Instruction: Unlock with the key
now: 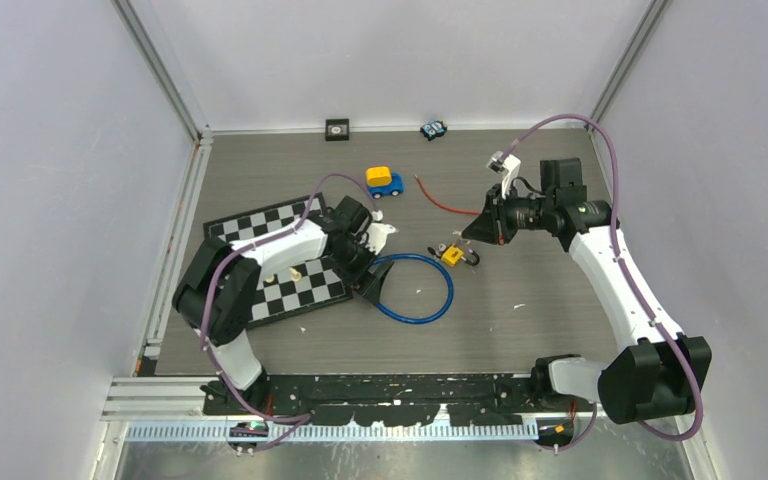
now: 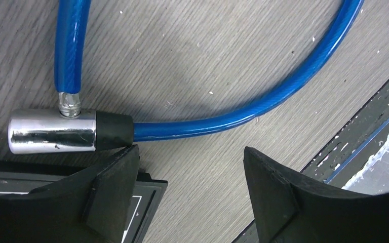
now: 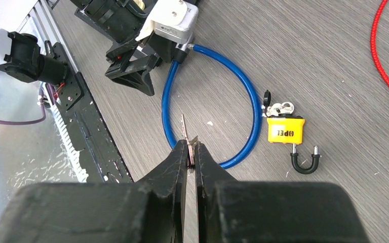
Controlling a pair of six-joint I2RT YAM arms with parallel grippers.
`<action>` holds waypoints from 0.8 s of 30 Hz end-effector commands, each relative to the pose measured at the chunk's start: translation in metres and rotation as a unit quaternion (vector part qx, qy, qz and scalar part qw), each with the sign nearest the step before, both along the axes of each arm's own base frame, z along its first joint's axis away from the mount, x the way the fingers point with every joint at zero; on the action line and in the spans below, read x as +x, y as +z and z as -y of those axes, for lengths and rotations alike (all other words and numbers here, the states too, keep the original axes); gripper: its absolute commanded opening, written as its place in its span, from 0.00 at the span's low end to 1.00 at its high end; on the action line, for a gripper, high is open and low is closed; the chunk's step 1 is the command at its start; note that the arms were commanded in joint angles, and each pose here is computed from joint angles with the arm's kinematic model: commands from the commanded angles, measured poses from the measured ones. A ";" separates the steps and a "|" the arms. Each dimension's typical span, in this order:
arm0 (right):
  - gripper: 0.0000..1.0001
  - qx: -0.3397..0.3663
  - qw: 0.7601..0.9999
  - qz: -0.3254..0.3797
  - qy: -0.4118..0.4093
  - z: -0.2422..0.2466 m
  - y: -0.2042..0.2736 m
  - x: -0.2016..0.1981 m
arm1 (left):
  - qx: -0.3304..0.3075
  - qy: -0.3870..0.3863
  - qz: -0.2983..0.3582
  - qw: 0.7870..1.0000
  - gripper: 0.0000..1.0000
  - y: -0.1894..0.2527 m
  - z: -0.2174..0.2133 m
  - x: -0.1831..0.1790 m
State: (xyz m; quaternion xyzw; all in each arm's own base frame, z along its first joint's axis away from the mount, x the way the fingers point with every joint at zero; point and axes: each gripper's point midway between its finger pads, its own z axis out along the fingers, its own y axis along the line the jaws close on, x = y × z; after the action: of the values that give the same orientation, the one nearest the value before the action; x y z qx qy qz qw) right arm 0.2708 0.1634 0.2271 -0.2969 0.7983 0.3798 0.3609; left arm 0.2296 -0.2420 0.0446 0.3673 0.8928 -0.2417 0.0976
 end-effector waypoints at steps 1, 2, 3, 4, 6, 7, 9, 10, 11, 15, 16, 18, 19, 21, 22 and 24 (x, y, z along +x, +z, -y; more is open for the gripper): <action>0.00 0.014 0.999 0.032 0.006 -0.001 0.013 0.000 | -0.001 0.004 0.004 1.000 0.77 0.001 0.010 0.011; 0.01 0.014 0.999 0.032 0.005 -0.001 0.013 0.000 | 0.004 0.006 0.005 1.000 0.78 0.000 0.011 0.014; 0.00 0.014 0.999 0.032 0.006 -0.001 0.013 0.000 | 0.009 0.009 0.008 1.000 0.78 -0.002 0.012 0.017; 0.00 0.015 0.999 0.032 0.006 -0.002 0.013 0.000 | 0.015 0.016 0.011 1.000 0.78 -0.004 0.012 0.022; 0.00 0.015 0.999 0.032 0.006 -0.002 0.013 0.000 | 0.028 0.030 0.026 0.999 0.79 -0.007 0.011 0.032; 0.01 0.015 0.999 0.032 0.006 -0.002 0.013 0.000 | 0.038 0.036 0.037 0.998 0.78 -0.008 0.010 0.037; 0.00 0.015 0.999 0.033 0.006 -0.002 0.013 0.000 | 0.059 0.043 0.068 0.995 0.78 -0.010 0.010 0.049; 0.00 0.015 0.999 0.032 0.007 -0.002 0.012 0.000 | 0.068 0.046 0.084 0.993 0.79 -0.010 0.009 0.054; 0.00 0.015 0.999 0.031 0.006 -0.002 0.012 0.000 | 0.075 0.051 0.096 0.991 0.79 -0.011 0.008 0.060; 0.01 0.014 0.999 0.032 0.005 -0.001 0.011 0.000 | 0.092 0.065 0.126 0.986 0.75 -0.011 0.006 0.077; 0.00 0.014 0.999 0.032 0.005 -0.001 0.011 0.000 | 0.095 0.068 0.131 0.984 0.74 -0.012 0.006 0.080; 0.01 0.014 0.999 0.032 0.006 -0.001 0.011 -0.001 | 0.097 0.070 0.136 0.983 0.70 -0.015 0.007 0.085; 0.01 0.014 0.999 0.032 0.006 -0.001 0.011 -0.001 | 0.096 0.077 0.135 0.983 0.68 -0.017 0.009 0.087; 0.00 0.013 0.999 0.031 0.006 -0.001 0.010 -0.001 | 0.095 0.081 0.137 0.983 0.63 -0.020 0.012 0.090; 0.00 0.013 0.999 0.031 0.006 -0.001 0.010 -0.001 | 0.097 0.079 0.141 0.982 0.61 -0.021 0.013 0.092; 0.00 0.014 0.999 0.032 0.006 -0.001 0.010 -0.001 | 0.102 0.079 0.150 0.980 0.55 -0.023 0.013 0.095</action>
State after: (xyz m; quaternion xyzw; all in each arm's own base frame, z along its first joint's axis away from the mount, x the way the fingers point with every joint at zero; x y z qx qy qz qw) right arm 0.2685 0.1628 0.2216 -0.2945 0.7994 0.3818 0.3585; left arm 0.3036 -0.2484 0.0240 0.3408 0.9178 -0.1024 0.1763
